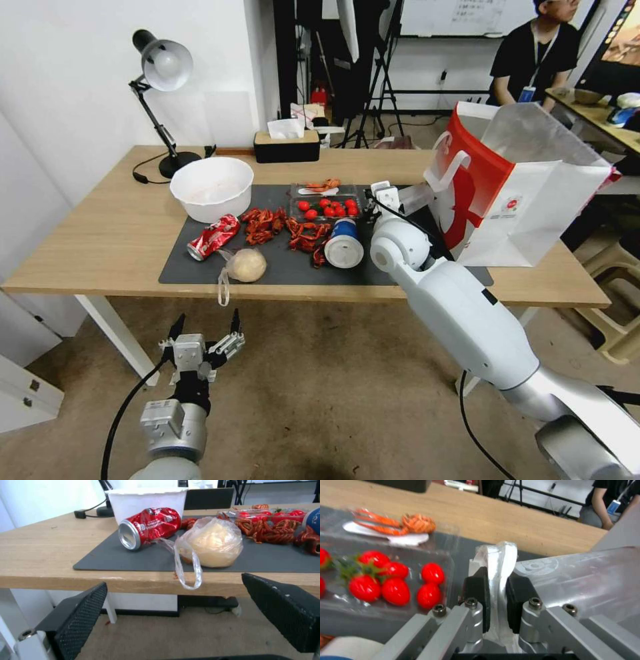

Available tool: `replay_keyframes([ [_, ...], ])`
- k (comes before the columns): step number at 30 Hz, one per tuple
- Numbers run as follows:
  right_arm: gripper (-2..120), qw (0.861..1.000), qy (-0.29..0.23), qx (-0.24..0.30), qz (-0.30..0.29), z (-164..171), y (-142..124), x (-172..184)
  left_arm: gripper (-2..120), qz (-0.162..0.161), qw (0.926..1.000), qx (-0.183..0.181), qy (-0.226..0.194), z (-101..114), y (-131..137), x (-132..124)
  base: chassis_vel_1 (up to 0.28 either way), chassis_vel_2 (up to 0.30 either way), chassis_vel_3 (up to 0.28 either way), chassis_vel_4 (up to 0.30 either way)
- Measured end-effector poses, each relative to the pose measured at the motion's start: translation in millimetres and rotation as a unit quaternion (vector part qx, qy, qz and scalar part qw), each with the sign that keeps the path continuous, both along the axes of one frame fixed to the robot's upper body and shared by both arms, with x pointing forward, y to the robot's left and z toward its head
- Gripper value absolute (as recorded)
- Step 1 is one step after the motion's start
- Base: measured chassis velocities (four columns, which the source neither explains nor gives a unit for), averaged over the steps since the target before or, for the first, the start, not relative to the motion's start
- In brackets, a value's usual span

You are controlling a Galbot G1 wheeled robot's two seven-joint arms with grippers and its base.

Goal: Pick up the trash from the table and place it into the takeout bag.

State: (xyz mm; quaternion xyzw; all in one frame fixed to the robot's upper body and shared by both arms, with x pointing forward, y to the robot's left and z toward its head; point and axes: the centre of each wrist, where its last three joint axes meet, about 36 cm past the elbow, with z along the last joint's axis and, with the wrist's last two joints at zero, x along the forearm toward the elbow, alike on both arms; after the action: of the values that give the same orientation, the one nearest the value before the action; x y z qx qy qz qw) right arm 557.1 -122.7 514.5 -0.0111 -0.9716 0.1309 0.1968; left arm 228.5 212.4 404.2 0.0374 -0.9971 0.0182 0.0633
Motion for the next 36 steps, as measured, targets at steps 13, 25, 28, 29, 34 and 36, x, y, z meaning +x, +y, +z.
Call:
replay_keyframes([
  [13, 7, 0.997, -0.035, 0.051, 0.039, 52.3, 6.9, -10.4, 100, 0.006, 1.0, 0.0, -0.003, 2.1, -1.0, -0.8, 0.0, 0.0, 0.0, 0.0],
  [25, 7, 0.986, -0.091, 0.101, 0.097, 113.7, 1.5, -12.7, 100, 0.008, 1.0, 0.001, -0.003, 1.0, -2.0, -1.4, 0.0, 0.0, 0.0, 0.0],
  [28, 7, 0.981, -0.101, 0.122, 0.113, 137.0, -0.5, -11.5, 100, 0.008, 1.0, 0.002, -0.003, 0.9, -1.9, -1.4, 0.0, 0.0, 0.0, 0.0],
  [29, 7, 0.981, -0.101, 0.122, 0.113, 137.0, -0.5, -11.5, 100, 0.008, 1.0, 0.002, -0.003, 0.9, -1.9, -1.4, 0.0, 0.0, 0.0, 0.0],
  [34, 7, 0.977, -0.101, 0.14, 0.124, 154.1, 2.7, -11.1, 100, 0.011, 0.9999, 0.004, -0.005, 1.2, 0.3, -1.2, 0.0, 0.0, 0.0, 0.0],
  [36, 7, 0.976, -0.106, 0.142, 0.128, 160.9, 4.3, -9.4, 100, 0.011, 0.9999, 0.004, -0.005, 1.3, 0.5, -1.3, 0.0, 0.0, 0.0, 0.0],
])
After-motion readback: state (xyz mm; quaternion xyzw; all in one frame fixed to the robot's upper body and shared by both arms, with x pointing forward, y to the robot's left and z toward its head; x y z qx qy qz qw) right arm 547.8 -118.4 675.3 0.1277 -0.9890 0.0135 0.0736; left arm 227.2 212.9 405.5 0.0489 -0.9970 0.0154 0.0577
